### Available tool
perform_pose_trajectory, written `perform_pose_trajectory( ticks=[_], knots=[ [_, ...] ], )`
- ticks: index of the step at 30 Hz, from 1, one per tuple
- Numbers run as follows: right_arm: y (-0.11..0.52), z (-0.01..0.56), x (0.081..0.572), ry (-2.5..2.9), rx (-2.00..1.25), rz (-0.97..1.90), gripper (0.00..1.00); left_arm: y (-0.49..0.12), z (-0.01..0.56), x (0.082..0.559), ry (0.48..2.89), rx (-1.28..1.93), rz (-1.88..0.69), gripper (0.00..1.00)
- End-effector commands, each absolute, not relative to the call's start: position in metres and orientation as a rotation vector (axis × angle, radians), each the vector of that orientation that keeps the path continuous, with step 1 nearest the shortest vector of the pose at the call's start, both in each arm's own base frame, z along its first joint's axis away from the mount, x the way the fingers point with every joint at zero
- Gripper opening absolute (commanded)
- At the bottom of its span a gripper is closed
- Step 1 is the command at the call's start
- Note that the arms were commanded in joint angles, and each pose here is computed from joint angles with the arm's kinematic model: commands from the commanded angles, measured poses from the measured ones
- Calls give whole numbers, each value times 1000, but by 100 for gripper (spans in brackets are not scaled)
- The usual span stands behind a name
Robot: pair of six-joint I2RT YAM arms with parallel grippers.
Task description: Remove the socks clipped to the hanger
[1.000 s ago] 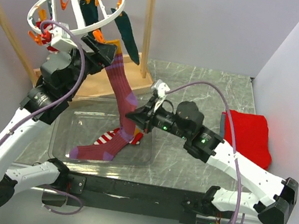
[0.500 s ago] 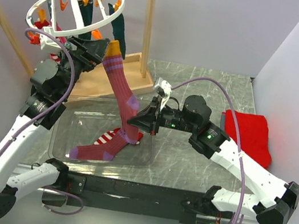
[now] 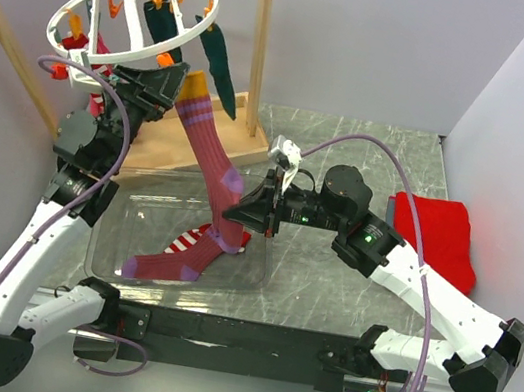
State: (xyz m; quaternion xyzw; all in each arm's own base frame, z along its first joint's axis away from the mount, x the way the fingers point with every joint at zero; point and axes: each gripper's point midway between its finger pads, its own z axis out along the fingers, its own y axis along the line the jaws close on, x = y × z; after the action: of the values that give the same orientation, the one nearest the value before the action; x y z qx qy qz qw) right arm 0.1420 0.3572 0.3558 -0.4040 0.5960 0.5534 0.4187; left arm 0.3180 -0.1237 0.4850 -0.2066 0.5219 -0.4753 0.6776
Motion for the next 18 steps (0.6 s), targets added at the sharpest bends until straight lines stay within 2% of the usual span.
perform_pose_trajectory(
  ticks=[1,8,18],
  knots=[
    [349,388,128,1402,-1037,1422,0,-123,507,311,1092,-442,-1127,77],
    [348,391,127,1385,-1046,1420,0,-115,510,308,1036,-472,-1142,76],
    [347,387,125,1399,-1058,1422,0,-105,508,313,1012,-532,-1147,69]
  ],
)
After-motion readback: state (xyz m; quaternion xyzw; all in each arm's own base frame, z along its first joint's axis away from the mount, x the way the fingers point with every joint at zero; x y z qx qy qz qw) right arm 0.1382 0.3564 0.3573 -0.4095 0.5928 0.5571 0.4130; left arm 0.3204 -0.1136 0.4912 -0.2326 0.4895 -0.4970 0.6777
